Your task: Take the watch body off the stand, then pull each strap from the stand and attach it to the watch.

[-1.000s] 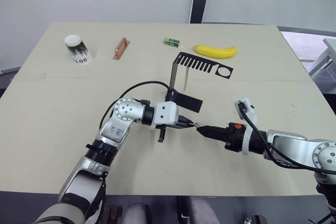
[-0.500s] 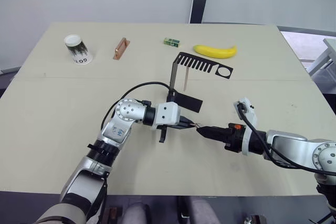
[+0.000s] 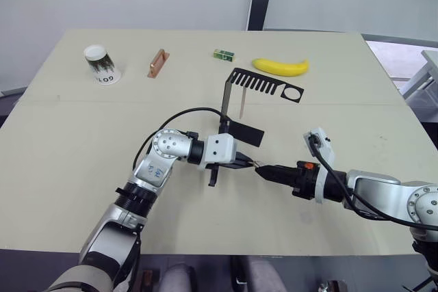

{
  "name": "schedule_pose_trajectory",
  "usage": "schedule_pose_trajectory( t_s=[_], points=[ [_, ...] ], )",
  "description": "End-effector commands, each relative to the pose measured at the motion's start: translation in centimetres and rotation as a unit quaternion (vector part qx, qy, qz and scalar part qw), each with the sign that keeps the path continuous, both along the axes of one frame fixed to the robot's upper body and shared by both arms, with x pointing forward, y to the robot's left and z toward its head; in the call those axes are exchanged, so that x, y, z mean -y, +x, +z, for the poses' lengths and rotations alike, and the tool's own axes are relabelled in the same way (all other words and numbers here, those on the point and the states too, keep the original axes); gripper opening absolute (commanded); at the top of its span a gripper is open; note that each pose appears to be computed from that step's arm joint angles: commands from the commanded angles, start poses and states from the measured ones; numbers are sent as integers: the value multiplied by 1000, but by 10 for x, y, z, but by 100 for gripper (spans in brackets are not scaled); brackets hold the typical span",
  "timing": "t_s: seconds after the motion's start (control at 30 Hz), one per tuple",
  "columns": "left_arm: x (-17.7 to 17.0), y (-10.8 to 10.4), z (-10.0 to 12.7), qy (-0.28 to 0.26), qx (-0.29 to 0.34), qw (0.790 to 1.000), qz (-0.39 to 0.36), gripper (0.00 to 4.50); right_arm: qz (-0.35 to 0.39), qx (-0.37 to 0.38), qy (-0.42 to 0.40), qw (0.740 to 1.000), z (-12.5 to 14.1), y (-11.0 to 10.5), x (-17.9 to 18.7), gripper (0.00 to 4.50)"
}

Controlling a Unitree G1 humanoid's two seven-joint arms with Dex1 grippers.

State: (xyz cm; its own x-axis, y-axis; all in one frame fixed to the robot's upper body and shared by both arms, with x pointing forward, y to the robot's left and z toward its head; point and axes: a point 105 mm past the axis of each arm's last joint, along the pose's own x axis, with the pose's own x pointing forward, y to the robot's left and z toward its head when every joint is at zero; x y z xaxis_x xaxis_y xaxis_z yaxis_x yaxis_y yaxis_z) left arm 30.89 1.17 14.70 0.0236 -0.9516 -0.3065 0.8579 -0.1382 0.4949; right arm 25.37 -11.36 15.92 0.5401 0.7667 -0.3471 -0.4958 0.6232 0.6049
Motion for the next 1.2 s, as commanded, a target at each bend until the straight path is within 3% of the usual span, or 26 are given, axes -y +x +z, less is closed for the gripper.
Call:
schedule_pose_trajectory(
  t_s=[0.03,0.3,0.4,0.63,0.8,0.97,1.1,1.2],
  points=[
    [22,-12,15,-23,23,999,-43,0,54,22,20,998,12,-14,-19,151],
    [18,-13,21,-31,8,999,-38,0,33,24,6,999,7,-9,-11,151],
    [9,-17,25,-27,-21,998,-48,88,31,45,-11,998,7,-7,-8,151],
    [-35,-28,41,-16,-99,994,-47,432,83,161,-114,977,13,-14,-2,151],
    [-50,-29,50,-20,-138,989,-48,442,147,279,-203,927,15,-20,1,151],
    [-54,-29,46,-12,-131,990,-52,442,233,387,-256,855,12,-34,3,151],
    [-59,-29,38,0,-119,991,-55,442,259,428,-276,821,6,-36,9,151],
    [-58,-29,39,-11,-121,991,-53,442,247,438,-266,823,6,-34,12,151]
  ],
)
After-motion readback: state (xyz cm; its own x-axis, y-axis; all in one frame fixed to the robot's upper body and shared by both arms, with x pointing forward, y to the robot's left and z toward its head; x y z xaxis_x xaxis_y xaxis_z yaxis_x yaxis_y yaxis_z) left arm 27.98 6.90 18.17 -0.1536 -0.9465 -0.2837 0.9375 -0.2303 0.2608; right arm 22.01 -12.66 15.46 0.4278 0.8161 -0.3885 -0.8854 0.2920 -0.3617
